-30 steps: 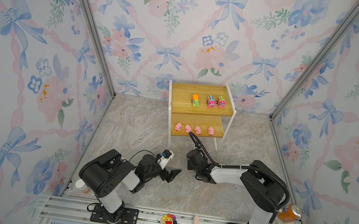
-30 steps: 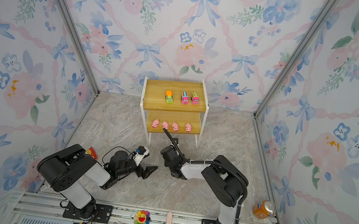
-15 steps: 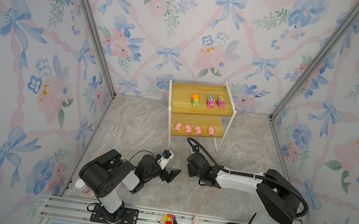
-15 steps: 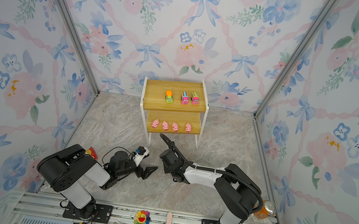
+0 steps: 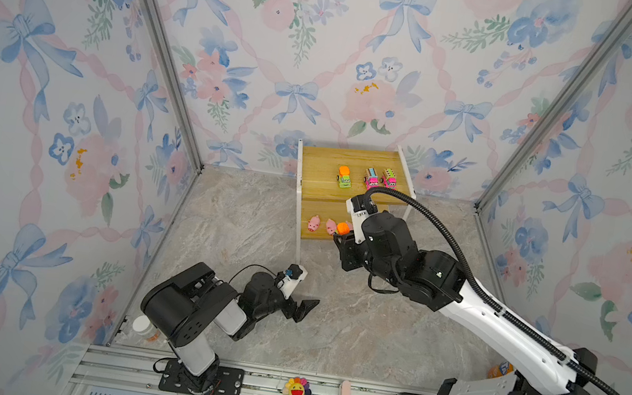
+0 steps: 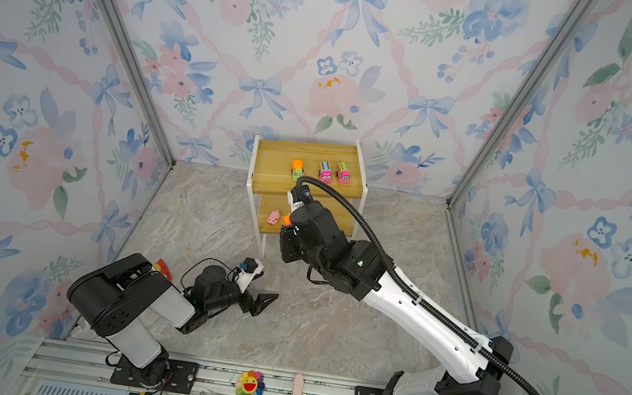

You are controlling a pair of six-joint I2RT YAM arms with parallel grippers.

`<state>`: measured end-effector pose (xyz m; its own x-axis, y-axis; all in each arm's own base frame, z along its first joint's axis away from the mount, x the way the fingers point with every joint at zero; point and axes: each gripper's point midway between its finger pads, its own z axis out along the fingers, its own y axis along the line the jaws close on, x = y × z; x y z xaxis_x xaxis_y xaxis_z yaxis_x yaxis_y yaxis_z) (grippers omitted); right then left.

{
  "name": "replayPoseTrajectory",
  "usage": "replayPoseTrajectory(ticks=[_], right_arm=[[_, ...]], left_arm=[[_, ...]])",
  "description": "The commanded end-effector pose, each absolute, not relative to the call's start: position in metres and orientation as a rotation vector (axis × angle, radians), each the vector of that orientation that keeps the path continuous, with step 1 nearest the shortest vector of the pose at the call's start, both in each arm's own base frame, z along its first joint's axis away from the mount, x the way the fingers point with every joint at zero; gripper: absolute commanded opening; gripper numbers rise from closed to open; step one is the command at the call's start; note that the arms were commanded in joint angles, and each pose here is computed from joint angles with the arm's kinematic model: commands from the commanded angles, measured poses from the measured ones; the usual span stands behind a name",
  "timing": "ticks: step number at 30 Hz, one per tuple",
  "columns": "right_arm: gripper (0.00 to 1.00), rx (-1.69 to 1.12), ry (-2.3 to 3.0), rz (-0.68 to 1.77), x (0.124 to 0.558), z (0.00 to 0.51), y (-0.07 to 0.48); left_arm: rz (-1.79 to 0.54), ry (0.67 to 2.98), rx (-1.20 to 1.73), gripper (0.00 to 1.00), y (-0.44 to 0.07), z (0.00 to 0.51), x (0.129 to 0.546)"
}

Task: Place and organize the plastic toys onto the shelf
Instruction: 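Lift and carry the green truck up over the top shelf with the right gripper, then lower the truck beside the other green truck and open the right gripper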

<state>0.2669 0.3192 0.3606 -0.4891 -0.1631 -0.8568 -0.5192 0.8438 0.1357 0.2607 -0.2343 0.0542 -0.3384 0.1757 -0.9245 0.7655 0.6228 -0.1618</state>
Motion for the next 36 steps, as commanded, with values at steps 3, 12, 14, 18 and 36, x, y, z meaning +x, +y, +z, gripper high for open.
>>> replayPoseTrajectory(ticks=[3, 12, 14, 18, 36], right_arm=[[0.2, -0.521, 2.041, 0.429, 0.288, 0.386, 0.325], [0.22, -0.419, 1.993, 0.447, 0.351, 0.406, 0.362], [0.23, -0.399, 1.985, 0.454, 0.36, 0.408, 0.37], [0.22, -0.367, 1.963, 0.487, 0.372, 0.412, 0.385], [0.21, -0.235, 1.946, 0.388, 0.406, 0.399, 0.384]], left_arm=[[-0.762, 1.854, 0.757, 0.97, -0.236, 0.054, 0.263], [-0.769, 1.835, 0.766, 0.97, -0.239, 0.059, 0.264], [-0.767, 1.834, 0.767, 0.97, -0.239, 0.059, 0.264], [-0.763, 1.839, 0.77, 0.97, -0.238, 0.057, 0.264], [-0.768, 1.848, 0.776, 0.97, -0.24, 0.053, 0.265]])
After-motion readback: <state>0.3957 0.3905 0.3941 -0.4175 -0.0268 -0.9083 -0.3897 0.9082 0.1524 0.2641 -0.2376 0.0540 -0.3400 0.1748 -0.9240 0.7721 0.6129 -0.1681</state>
